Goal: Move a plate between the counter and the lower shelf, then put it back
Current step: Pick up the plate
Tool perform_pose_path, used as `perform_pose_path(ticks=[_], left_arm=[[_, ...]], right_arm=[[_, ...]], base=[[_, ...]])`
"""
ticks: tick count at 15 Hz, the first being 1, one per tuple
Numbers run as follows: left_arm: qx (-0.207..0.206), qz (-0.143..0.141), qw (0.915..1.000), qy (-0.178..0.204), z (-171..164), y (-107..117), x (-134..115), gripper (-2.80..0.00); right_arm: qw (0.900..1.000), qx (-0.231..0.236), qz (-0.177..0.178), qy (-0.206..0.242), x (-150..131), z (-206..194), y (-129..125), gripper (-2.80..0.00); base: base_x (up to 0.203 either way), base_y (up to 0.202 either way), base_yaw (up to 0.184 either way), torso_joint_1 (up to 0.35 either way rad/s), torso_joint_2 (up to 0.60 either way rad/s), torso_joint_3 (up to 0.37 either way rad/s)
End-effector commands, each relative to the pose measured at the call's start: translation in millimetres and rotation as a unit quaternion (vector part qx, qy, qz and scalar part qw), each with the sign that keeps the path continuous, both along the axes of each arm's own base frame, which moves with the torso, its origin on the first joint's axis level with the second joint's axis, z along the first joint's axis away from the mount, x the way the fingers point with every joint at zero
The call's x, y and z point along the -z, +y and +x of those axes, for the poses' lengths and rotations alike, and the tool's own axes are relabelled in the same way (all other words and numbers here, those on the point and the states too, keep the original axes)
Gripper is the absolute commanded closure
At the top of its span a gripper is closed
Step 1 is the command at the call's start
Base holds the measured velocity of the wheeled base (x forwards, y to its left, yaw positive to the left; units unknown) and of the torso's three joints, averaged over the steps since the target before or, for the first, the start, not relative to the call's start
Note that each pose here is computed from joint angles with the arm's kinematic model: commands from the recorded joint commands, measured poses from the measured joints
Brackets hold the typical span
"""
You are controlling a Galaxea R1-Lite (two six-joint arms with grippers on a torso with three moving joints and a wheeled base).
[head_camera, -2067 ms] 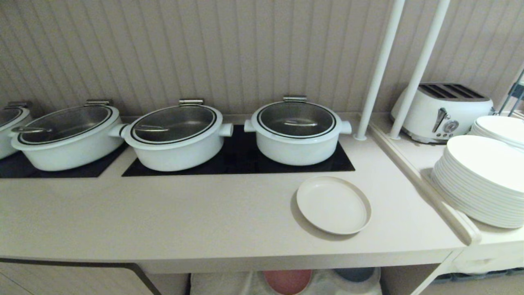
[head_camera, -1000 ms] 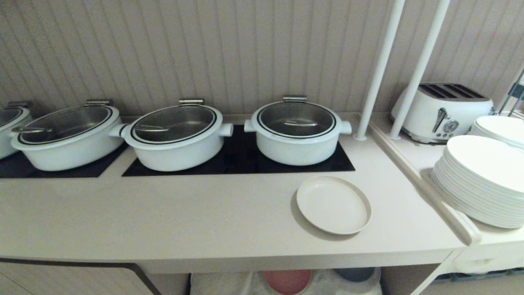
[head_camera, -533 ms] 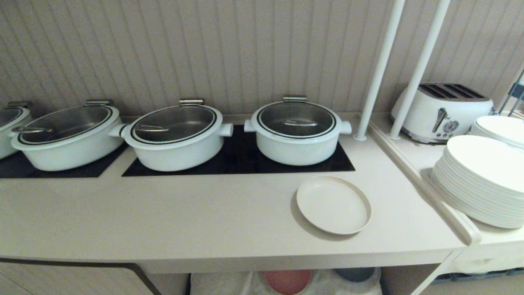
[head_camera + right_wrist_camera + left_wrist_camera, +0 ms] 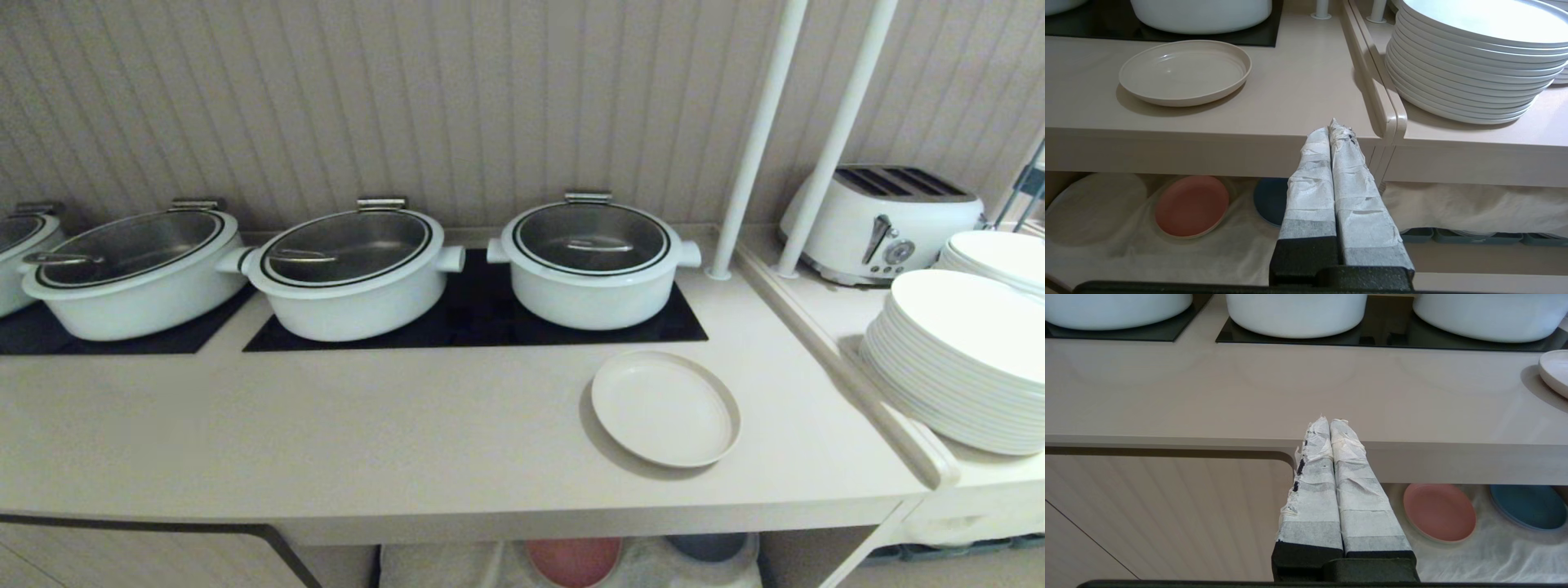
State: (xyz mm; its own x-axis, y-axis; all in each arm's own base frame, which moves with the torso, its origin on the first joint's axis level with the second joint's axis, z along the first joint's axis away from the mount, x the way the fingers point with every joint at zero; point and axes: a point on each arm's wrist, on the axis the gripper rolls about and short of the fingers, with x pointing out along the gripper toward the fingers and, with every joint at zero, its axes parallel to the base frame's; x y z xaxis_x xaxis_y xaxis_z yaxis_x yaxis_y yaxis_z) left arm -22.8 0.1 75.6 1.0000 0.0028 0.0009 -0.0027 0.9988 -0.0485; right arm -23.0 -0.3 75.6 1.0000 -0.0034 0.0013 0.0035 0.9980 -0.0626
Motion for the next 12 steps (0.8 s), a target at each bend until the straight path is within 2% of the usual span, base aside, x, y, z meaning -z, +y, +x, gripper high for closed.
perform_pose_path(ticks=[1,7,9,12], left_arm=[[0.000,0.000,1.0000,0.000,0.0,0.0,0.0,0.00],[0.000,0.000,1.0000,0.000,0.0,0.0,0.0,0.00],[0.000,0.000,1.0000,0.000,0.0,0.0,0.0,0.00],[0.000,0.000,1.0000,0.000,0.0,0.0,0.0,0.00]], right_arm=[[1.000,0.000,0.003,0.000,0.0,0.1,0.0,0.00],[1.000,-0.017,0.006,-0.007,-10.6,-2.8,0.7,0.00],[0.999,-0.046,0.007,0.007,-24.9,-9.5,2.0,0.00],[0.997,-0.056,0.010,0.045,-42.8,-6.0,2.4,0.00]], base=[[0.000,0.000,0.000,0.000,0.00,0.000],[0.000,0.000,0.000,0.000,0.00,0.000],[0.000,0.000,0.000,0.000,0.00,0.000],[0.000,0.000,0.000,0.000,0.00,0.000]])
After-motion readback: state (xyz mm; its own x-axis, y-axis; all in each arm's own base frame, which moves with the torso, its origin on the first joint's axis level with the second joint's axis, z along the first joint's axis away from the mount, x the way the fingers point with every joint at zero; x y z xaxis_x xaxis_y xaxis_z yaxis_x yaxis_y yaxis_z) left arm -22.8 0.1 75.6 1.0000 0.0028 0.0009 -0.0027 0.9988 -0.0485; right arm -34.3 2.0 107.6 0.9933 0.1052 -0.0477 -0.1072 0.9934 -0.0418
